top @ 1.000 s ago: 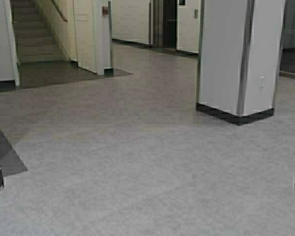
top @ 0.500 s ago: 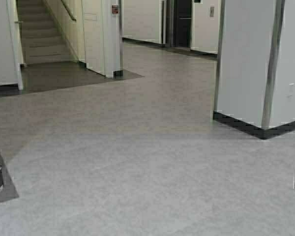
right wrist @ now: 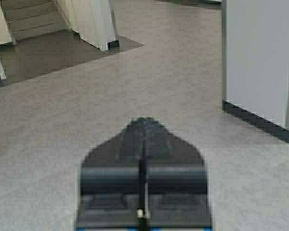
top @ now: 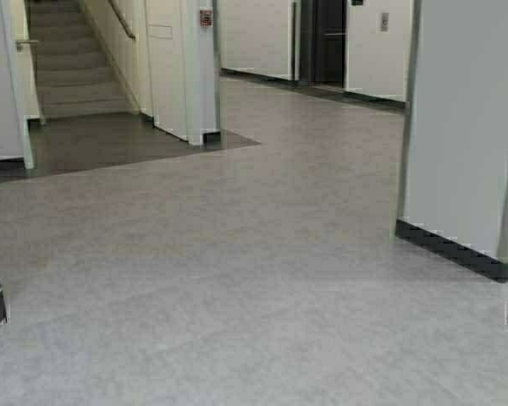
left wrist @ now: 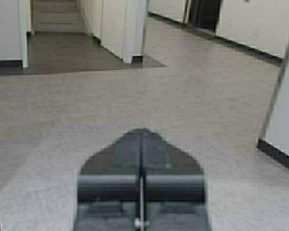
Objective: Navigate to elevator, push the call button, then enter the elevator
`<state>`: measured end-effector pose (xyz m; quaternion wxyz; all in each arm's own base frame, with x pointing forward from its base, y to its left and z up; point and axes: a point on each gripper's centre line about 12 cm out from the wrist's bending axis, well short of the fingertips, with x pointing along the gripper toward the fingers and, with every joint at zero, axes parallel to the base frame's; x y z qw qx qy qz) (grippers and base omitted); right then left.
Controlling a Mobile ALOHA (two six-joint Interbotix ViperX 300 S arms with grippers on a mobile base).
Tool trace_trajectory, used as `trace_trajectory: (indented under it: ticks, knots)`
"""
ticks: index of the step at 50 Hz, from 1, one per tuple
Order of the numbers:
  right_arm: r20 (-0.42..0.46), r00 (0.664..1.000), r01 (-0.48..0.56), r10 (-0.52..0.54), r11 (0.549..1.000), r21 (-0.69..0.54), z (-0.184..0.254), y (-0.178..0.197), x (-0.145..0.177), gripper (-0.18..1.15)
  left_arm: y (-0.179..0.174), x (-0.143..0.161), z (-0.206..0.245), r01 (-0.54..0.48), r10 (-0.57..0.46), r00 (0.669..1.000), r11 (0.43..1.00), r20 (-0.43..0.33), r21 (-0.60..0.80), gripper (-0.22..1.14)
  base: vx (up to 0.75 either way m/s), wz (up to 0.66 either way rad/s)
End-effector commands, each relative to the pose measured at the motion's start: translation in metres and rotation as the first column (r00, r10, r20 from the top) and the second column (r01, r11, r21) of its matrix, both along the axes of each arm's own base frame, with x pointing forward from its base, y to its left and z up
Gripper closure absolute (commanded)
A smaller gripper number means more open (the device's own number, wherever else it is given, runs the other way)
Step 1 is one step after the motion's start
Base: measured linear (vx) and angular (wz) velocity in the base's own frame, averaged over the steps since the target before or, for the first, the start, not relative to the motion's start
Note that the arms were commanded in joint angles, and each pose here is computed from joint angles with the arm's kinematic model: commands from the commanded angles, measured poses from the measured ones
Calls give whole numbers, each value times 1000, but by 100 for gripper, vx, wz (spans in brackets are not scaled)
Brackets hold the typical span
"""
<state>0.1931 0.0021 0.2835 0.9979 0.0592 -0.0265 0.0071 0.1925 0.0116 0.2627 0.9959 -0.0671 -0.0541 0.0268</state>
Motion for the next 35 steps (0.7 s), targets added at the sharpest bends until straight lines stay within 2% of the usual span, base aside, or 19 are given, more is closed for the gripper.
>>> trace_trajectory:
  ticks: [1, 7, 22, 35]
  knots:
    - [28, 1000, 1, -1, 1000, -1, 8, 0, 0, 92, 0, 6, 4, 0, 0, 1000, 1000, 2, 0, 90, 89, 14]
    - [15, 1000, 1, -1, 1000, -4, 4, 0, 0, 92, 1, 10, 1, 0, 0, 1000, 1000, -20, -1, 90, 89, 13]
    - [26, 1000, 1, -1, 1000, -1, 8, 0, 1, 92, 0, -1, 13, 0, 0, 999, 1000, 46, 1, 90, 86, -1]
    - [38, 999, 1, -1, 1000, 0, 11, 0, -1, 92, 0, 0, 13, 0, 0, 999, 1000, 44, 3, 90, 86, -4]
